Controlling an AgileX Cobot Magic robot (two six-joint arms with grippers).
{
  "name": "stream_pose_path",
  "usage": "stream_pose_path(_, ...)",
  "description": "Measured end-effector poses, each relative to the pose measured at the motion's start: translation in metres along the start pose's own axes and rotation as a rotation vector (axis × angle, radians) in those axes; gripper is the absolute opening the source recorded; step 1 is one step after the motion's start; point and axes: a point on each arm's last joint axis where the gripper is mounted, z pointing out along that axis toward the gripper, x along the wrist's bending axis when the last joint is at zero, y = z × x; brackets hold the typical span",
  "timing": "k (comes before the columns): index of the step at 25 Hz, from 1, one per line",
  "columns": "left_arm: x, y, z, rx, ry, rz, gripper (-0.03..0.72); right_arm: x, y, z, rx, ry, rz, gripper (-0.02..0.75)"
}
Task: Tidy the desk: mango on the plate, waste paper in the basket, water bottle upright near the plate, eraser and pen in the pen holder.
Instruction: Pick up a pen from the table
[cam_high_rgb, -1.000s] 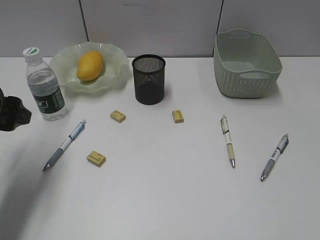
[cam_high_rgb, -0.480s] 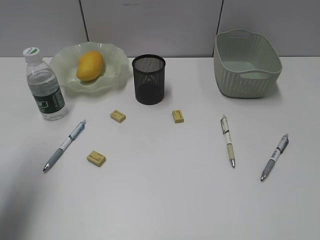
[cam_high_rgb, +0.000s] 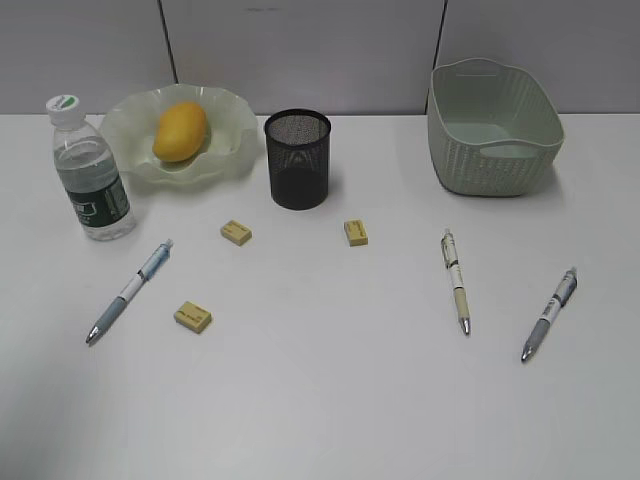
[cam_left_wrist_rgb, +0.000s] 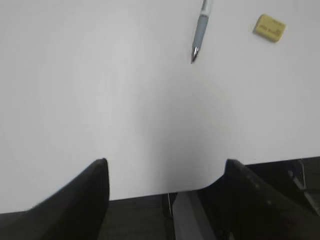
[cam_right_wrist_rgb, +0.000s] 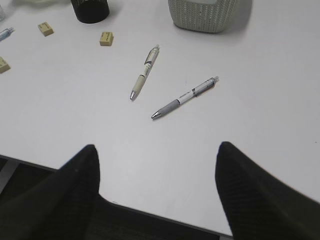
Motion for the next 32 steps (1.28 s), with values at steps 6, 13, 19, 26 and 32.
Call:
stream_pose_path(6, 0.003, -0.051, -0.033, -0.273, -0.019, 0.018, 0.533, 0.000, 0.000, 0.000, 0.000, 0.000, 0.000, 0.568)
stream_pose_path(13, 0.007, -0.108, -0.030, -0.419, -0.029, 0.034, 0.533, 0.000, 0.000, 0.000, 0.000, 0.000, 0.000, 0.568)
stream_pose_path(19, 0.009, -0.136, -0.034, -0.549, -0.032, 0.069, 0.533, 0.000, 0.000, 0.000, 0.000, 0.000, 0.001, 0.568)
stream_pose_path(26, 0.009, -0.146, -0.029, -0.577, -0.032, 0.079, 0.533, 0.000, 0.000, 0.000, 0.000, 0.000, 0.001, 0.567)
stream_pose_path(32, 0.007, -0.146, -0.028, -0.578, -0.053, 0.117, 0.533, 0.000, 0.002, 0.004, 0.030, -0.001, 0.001, 0.567)
